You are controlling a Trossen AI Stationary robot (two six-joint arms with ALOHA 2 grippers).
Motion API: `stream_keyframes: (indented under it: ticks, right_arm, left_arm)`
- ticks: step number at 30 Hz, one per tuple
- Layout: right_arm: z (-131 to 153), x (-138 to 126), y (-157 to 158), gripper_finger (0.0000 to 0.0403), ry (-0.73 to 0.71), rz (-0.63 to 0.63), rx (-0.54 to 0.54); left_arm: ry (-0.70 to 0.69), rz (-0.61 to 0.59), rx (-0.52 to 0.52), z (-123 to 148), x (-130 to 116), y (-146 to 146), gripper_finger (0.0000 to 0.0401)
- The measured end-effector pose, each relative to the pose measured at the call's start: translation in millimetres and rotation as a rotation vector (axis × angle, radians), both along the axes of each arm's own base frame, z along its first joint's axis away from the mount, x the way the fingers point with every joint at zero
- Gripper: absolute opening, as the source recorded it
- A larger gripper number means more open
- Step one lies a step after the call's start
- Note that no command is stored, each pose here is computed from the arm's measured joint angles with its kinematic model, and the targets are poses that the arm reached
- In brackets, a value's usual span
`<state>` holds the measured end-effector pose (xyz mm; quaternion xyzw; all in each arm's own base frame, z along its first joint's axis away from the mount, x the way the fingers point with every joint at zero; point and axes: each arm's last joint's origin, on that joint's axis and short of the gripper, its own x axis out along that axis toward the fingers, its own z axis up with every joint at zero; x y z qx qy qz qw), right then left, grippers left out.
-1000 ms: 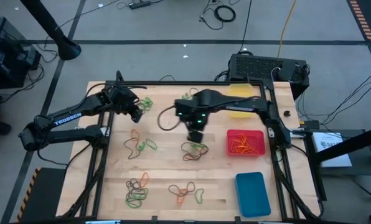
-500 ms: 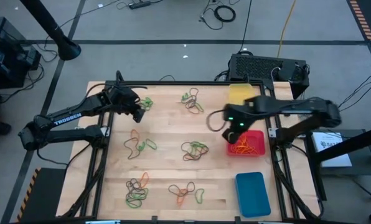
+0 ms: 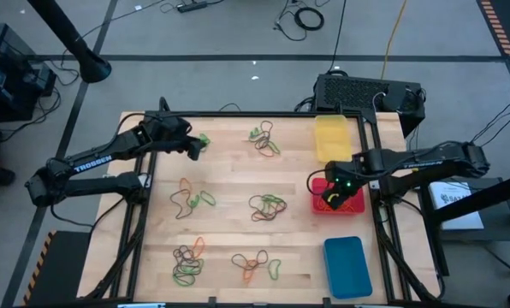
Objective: Sort rubber bands into baskets
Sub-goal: Put the orange rubber band into the red bin
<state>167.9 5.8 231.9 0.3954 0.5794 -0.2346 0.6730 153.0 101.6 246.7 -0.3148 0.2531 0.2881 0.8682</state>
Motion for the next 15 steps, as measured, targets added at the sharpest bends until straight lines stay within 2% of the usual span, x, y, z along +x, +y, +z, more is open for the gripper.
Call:
stream_keyframes:
  ticks: [8, 15]
  right_arm:
    - [0, 0, 0, 0.0000, -0.006, 0.067, -0.018]
    - [0, -1, -5, 0.0002, -0.002, 0.047, 0.008]
  left_arm:
    - [-0.008, 0.018, -0.019, -2, 4, 3, 0.0175]
    - [0.029, 0.036, -0.067, -12, 10, 7, 0.0175]
